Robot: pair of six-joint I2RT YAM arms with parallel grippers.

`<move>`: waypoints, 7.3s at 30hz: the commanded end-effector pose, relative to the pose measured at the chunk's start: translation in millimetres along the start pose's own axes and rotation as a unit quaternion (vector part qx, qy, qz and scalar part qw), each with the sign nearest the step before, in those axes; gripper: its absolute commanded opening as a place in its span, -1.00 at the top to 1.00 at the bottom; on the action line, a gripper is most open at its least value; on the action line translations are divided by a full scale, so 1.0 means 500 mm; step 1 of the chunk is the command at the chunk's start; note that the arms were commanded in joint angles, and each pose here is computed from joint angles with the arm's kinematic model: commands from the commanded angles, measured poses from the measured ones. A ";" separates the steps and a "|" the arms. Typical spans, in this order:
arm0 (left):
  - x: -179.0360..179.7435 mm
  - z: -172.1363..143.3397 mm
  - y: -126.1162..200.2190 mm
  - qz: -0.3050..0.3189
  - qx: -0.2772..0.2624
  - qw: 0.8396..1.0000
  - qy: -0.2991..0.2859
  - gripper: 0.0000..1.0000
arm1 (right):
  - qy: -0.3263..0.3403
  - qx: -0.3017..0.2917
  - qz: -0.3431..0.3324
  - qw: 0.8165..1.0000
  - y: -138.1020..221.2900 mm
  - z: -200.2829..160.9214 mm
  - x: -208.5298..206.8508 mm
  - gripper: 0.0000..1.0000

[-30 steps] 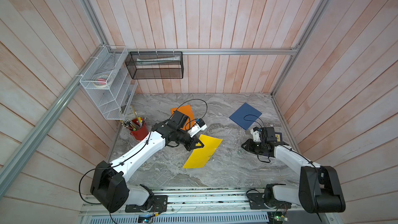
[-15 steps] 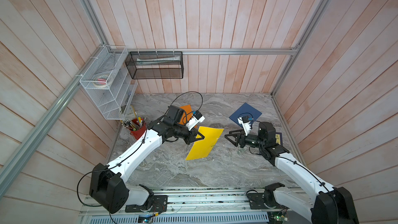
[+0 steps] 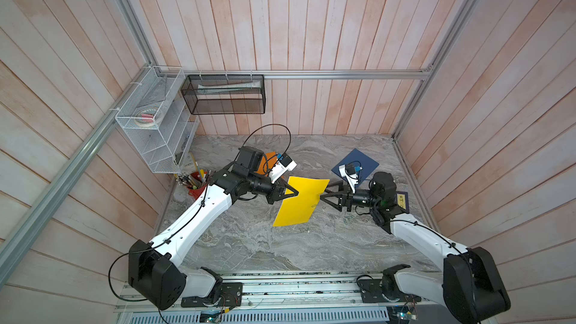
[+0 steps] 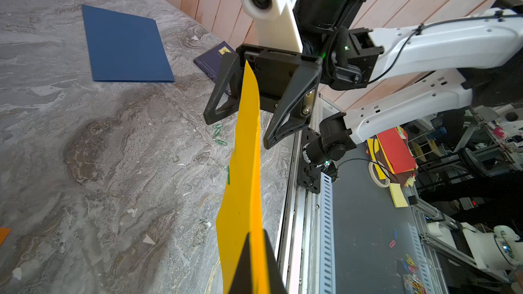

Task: Unclip the paperclips from the documents
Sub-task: Adjust the document, then place the paper clip at the center of the board.

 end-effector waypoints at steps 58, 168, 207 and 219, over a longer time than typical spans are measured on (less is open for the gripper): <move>-0.008 0.005 0.005 -0.021 -0.040 0.999 0.005 1.00 | 0.025 0.055 0.105 0.993 -0.018 0.050 0.055 0.44; 0.001 -0.004 0.038 0.005 -0.031 0.999 0.004 1.00 | 0.004 0.054 0.050 0.997 0.004 0.035 0.034 0.89; 0.014 -0.007 0.038 0.019 -0.032 0.999 0.005 1.00 | -0.272 -0.012 -0.336 0.902 0.165 -0.151 -0.108 0.91; 0.013 -0.010 0.037 0.018 -0.031 0.999 0.007 1.00 | -0.340 -0.005 -0.414 0.844 0.186 -0.210 -0.149 0.89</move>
Point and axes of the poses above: each gripper's point midway between its finger pads, its own y axis back along the fingers, its own x axis along the line the jaws close on, z = x × y, the point moved 9 cm from there along y, back along the fingers, and after that the axes turned 6 degrees about -y, right-handed, at the moved point
